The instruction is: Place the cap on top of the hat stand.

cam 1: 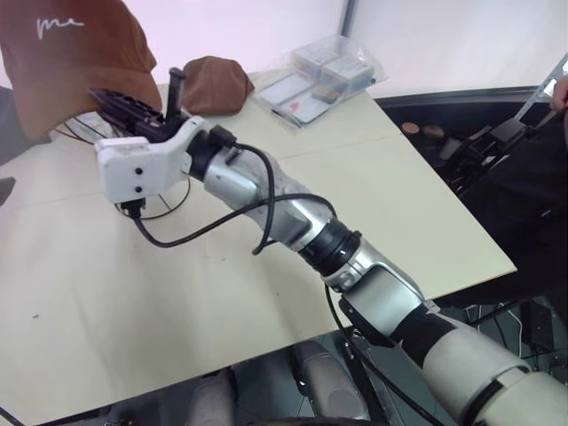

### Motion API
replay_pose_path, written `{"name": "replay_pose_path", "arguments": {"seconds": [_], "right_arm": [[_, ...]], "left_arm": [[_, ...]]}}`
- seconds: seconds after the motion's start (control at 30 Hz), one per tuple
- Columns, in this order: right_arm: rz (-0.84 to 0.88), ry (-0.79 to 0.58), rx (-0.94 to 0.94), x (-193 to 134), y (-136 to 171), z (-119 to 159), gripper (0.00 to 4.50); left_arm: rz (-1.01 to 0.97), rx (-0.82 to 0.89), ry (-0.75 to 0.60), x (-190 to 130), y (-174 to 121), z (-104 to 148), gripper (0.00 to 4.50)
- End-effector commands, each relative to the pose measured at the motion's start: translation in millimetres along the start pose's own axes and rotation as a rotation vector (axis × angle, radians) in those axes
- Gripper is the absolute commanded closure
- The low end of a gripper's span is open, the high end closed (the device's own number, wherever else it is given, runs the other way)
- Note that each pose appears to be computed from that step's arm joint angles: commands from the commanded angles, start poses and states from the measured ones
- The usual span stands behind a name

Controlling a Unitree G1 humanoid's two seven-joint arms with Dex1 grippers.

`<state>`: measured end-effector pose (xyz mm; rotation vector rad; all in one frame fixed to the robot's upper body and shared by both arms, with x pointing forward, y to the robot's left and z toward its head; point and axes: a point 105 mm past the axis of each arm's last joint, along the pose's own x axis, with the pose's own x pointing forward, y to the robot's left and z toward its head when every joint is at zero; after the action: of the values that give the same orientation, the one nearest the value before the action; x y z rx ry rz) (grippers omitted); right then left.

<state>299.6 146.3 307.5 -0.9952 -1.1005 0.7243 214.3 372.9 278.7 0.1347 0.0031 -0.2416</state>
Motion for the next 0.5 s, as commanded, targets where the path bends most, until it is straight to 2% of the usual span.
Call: {"name": "replay_pose_path", "arguments": {"seconds": [0.03, 0.5], "right_arm": [[-0.009, -0.047, -0.002, -1, -4, 15, 4.45], [0.042, -0.062, 0.068, -3, 11, 23, 4.45]], "left_arm": [[-0.007, 0.035, -0.016, 2, 0, 8, 0.00], [-0.042, 0.030, 0.000, 16, -2, 5, 0.00]]}}
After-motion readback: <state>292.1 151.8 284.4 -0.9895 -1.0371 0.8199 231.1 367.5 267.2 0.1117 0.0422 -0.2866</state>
